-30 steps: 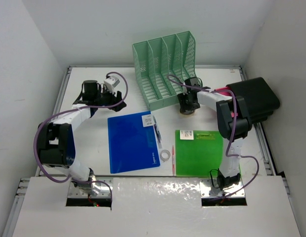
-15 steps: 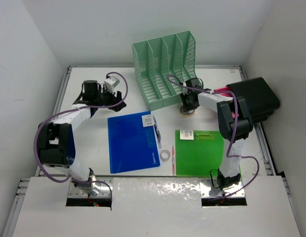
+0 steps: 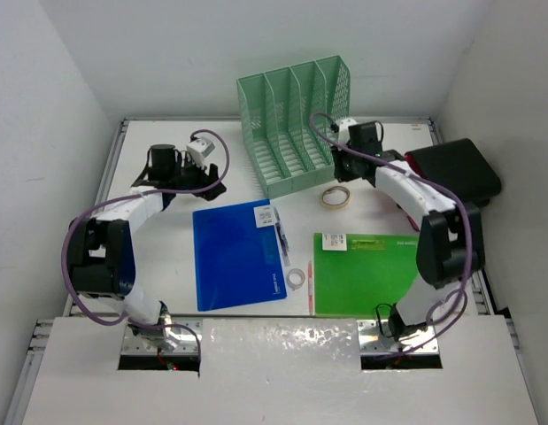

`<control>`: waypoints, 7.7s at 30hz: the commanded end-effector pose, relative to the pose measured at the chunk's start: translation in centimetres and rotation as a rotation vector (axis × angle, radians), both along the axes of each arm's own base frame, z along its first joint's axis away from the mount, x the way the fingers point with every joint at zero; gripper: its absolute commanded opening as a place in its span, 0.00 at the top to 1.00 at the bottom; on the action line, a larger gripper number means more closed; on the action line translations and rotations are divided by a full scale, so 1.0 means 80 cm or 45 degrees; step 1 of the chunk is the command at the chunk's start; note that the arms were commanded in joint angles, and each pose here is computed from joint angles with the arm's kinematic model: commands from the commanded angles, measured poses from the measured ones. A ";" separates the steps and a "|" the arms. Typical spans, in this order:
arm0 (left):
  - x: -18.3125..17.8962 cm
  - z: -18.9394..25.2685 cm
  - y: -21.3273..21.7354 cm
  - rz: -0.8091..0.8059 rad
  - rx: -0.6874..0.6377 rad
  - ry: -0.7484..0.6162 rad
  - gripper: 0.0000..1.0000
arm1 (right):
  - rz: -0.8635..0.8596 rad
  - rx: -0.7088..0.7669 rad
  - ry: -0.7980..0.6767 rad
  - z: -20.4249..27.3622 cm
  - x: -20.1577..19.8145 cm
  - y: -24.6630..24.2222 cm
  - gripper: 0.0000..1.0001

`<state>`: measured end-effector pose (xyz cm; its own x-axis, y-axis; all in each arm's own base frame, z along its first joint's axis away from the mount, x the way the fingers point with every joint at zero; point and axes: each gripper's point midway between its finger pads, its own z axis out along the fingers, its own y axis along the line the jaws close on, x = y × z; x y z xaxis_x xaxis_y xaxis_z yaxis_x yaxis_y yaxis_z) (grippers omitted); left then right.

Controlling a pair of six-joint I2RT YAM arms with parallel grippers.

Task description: Organize the desk

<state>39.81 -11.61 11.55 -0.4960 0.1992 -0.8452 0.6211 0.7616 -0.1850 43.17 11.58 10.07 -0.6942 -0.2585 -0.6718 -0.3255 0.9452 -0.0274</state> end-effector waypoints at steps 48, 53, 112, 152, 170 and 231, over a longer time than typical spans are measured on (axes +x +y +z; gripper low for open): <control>0.018 0.028 -0.010 -0.035 -0.018 -0.110 0.39 | -0.501 -0.689 0.300 0.103 -0.093 -0.246 0.50; 0.017 0.026 -0.010 -0.041 -0.015 -0.108 0.39 | -0.494 -0.684 0.288 0.107 -0.073 -0.245 0.53; 0.015 0.013 -0.009 -0.049 0.014 -0.050 0.39 | -0.385 -1.657 -0.025 0.056 -0.061 -0.209 0.85; 0.015 0.006 -0.009 -0.069 0.037 -0.033 0.39 | -0.208 -1.501 -0.005 0.037 -0.059 -0.181 0.52; 0.014 0.012 -0.006 -0.055 0.052 -0.063 0.39 | -0.262 -1.611 0.253 -0.028 -0.063 -0.256 0.60; 0.049 0.017 0.138 0.513 0.429 -0.082 0.42 | -0.143 -1.327 -0.145 0.026 -0.074 -0.075 0.32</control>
<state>42.80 -0.26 11.09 -0.5936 0.2564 -0.7628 0.2565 0.9587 0.1226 36.27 3.07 9.72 -0.7444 -0.6617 -0.0898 -0.2290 0.3793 -0.8965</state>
